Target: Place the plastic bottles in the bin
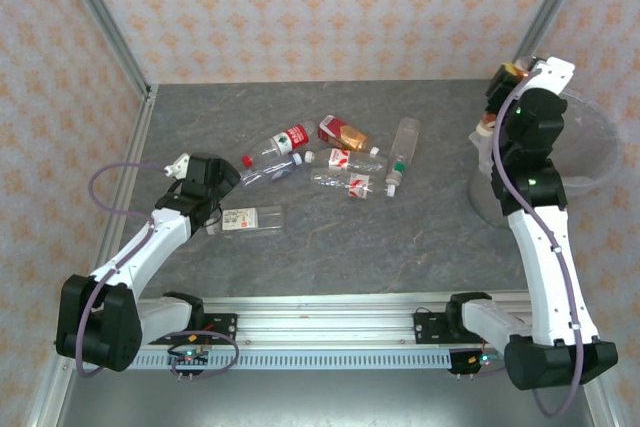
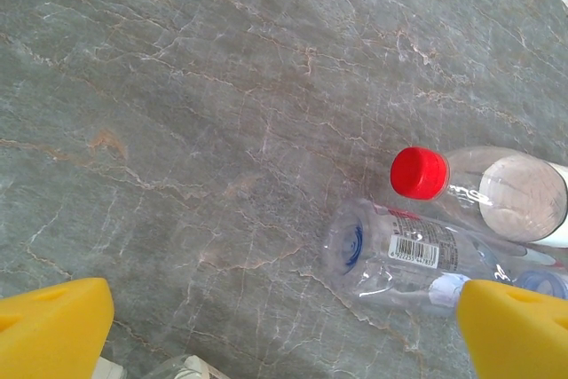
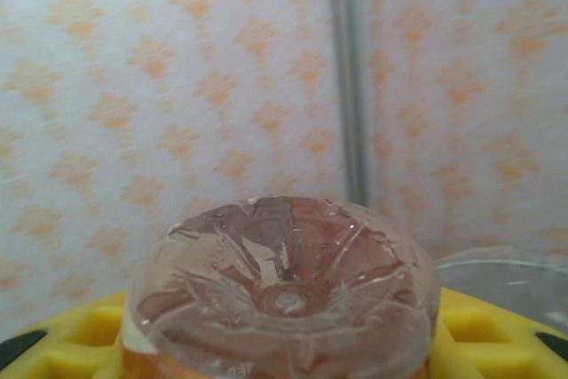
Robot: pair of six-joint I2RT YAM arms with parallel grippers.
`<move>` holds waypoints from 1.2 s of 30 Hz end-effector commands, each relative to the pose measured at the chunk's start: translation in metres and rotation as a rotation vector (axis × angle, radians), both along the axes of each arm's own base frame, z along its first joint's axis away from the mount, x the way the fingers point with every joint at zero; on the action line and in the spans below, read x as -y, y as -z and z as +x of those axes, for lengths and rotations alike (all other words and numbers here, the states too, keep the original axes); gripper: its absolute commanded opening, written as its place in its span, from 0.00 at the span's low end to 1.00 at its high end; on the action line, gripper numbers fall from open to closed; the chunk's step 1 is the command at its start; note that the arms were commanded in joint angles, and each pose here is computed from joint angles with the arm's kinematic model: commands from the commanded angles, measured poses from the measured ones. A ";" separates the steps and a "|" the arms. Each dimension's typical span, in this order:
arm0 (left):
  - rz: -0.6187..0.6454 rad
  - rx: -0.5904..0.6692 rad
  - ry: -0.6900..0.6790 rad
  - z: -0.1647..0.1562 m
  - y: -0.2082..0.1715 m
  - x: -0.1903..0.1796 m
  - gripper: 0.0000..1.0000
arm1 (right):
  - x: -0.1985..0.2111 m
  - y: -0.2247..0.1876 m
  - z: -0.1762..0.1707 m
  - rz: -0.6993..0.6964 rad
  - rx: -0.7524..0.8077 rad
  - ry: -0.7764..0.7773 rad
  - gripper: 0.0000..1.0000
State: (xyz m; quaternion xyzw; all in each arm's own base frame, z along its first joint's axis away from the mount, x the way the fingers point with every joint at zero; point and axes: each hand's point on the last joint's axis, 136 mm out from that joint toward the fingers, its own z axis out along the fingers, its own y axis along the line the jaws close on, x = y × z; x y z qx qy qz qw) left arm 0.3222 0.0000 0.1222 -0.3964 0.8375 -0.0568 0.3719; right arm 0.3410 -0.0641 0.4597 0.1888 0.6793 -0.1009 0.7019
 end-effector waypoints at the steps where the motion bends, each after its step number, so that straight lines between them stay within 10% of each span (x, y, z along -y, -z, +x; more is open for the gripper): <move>1: 0.017 0.022 -0.030 -0.003 -0.009 -0.006 1.00 | 0.042 -0.017 -0.014 -0.047 0.028 0.187 0.48; 18: 0.031 0.002 -0.037 -0.017 -0.008 -0.010 1.00 | 0.112 0.128 0.028 -0.014 -0.457 0.258 0.51; 36: 0.041 -0.084 -0.015 -0.039 0.000 -0.012 1.00 | 0.116 0.218 0.035 0.113 -0.629 0.287 0.52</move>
